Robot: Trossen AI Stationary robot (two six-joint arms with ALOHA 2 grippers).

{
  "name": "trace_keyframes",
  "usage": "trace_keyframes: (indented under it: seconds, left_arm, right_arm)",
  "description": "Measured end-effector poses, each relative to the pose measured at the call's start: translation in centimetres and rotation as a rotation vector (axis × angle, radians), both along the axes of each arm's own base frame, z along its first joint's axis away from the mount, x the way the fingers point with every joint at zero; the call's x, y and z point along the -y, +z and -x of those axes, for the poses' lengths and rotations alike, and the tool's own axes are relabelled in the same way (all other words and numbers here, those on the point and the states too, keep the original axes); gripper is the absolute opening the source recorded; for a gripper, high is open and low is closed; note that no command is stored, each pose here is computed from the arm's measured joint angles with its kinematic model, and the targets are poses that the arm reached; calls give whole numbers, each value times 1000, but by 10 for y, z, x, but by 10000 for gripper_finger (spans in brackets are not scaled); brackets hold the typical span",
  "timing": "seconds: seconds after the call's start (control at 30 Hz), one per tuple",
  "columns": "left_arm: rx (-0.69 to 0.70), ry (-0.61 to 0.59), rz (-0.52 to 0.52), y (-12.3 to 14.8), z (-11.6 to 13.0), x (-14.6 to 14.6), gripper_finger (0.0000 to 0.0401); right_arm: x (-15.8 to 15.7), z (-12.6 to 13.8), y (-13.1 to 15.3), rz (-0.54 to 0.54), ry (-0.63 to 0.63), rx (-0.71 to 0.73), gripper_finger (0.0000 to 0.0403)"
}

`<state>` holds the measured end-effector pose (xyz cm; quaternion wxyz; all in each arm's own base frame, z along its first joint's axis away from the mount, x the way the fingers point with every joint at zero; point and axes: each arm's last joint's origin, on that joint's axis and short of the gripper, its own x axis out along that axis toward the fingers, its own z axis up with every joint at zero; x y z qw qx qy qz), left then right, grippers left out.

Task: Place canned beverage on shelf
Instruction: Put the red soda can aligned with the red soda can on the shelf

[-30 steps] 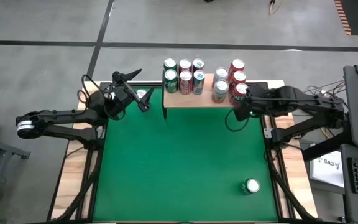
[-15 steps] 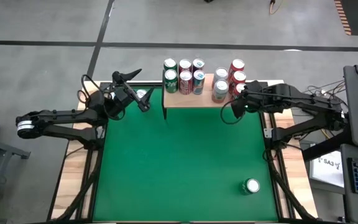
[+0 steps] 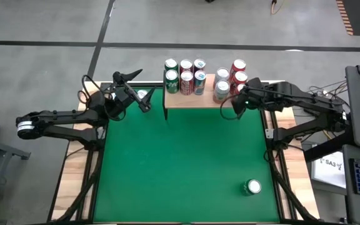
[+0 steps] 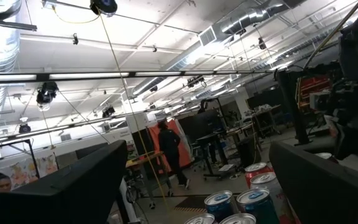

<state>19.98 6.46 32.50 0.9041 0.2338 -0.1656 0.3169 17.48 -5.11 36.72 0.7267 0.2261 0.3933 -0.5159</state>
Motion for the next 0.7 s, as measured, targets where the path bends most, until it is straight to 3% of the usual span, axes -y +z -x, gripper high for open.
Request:
trace_keyframes:
  seconds: [0.7]
  left_arm:
    - [0, 0, -1, 0, 0, 0, 378]
  right_arm:
    - [6, 0, 1, 60, -6, -19, 9]
